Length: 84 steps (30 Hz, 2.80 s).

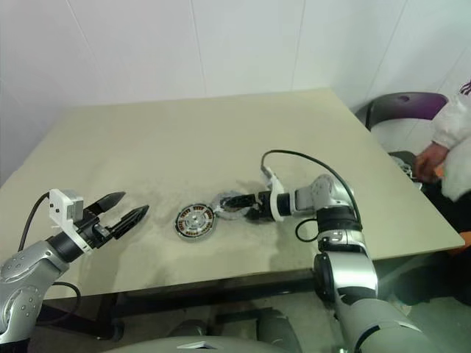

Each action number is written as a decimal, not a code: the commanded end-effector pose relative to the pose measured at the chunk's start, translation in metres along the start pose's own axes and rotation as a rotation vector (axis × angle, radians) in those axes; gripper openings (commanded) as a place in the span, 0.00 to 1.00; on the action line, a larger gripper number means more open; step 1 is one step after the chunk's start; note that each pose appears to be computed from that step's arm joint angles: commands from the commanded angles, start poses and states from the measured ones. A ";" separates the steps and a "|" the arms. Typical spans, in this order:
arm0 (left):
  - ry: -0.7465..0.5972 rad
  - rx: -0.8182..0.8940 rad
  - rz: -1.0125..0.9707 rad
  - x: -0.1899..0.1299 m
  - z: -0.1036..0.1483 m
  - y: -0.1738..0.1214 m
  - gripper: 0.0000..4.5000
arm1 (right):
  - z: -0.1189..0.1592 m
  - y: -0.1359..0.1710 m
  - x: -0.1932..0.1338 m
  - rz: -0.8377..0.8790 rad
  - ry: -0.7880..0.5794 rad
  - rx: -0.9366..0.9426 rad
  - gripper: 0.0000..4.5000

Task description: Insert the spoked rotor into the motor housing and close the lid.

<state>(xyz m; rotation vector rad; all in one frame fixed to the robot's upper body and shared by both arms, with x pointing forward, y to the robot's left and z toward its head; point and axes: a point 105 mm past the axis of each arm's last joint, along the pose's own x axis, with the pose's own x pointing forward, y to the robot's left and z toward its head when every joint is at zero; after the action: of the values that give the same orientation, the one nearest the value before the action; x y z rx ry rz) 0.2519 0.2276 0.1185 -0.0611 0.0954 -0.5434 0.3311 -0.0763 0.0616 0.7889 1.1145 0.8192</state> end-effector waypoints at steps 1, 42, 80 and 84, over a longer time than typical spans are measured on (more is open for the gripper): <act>-0.036 0.038 -0.021 0.002 0.012 -0.005 1.00 | 0.012 -0.003 -0.001 -0.044 -0.059 -0.002 0.98; -0.014 0.085 0.036 -0.017 0.021 0.014 1.00 | 0.007 0.068 0.005 0.143 0.010 -0.239 0.98; -0.027 0.105 0.088 -0.023 0.034 0.019 1.00 | 0.008 0.089 0.037 0.176 -0.094 -0.945 0.98; -0.026 0.103 0.091 -0.024 0.033 0.018 1.00 | 0.006 0.081 0.027 0.168 -0.077 -1.003 0.98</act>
<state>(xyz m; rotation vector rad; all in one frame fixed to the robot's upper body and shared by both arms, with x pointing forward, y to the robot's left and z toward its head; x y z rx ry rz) 0.2457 0.2567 0.1380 0.0130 0.0878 -0.4541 0.3309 -0.0128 0.1071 0.0996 0.5193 1.2737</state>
